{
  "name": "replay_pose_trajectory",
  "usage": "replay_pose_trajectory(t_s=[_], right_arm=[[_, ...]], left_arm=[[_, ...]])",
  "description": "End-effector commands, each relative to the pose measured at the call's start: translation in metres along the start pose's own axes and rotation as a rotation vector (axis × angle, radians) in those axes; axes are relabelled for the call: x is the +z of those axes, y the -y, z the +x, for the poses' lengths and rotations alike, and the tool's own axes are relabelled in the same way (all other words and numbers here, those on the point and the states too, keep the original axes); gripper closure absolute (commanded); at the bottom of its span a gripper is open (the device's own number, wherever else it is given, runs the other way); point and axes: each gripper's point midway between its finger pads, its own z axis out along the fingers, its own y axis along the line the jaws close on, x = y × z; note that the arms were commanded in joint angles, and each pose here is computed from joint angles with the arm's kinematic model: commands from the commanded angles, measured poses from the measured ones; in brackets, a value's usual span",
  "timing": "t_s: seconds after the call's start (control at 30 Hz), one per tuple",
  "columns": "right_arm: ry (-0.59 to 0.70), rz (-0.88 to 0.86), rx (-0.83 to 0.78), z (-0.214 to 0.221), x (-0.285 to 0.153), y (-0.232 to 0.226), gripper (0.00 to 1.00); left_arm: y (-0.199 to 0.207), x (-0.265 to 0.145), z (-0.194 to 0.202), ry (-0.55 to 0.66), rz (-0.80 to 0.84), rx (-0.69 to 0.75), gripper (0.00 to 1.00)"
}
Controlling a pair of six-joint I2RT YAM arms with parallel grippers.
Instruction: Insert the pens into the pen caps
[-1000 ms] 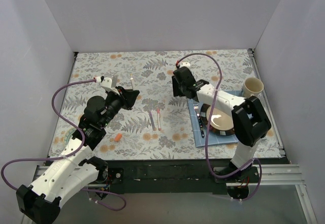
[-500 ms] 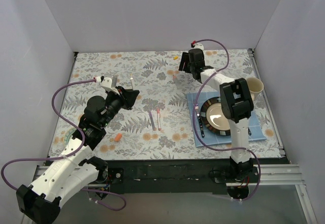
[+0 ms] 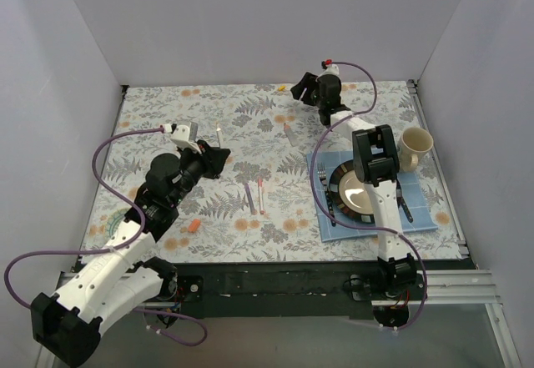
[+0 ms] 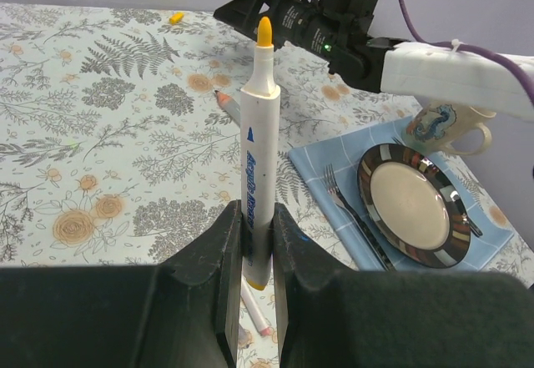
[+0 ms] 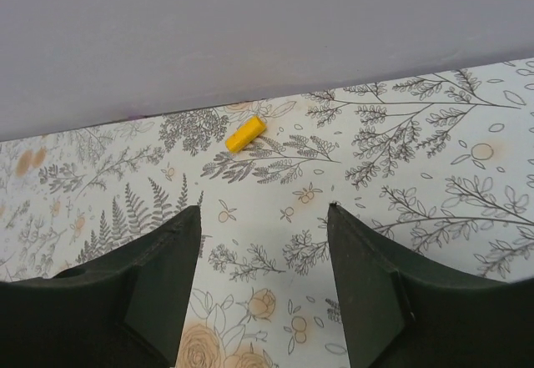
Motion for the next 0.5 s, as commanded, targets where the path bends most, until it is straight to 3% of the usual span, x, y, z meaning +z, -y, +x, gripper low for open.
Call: replay_pose_trajectory(t_s=[0.0,0.03,0.47], right_arm=[[0.137,-0.104,0.034,-0.025,0.022,-0.023,0.32],[0.167,-0.126,0.039,-0.039,0.025,-0.031,0.31],[0.184,-0.142,0.074,-0.028,0.032,-0.027,0.31]], left_arm=[[-0.005,0.001,0.0,0.01,-0.023,0.018,1.0],[-0.006,0.002,0.001,0.008,-0.025,0.018,1.0],[-0.006,0.009,0.009,-0.021,-0.023,0.016,1.0]])
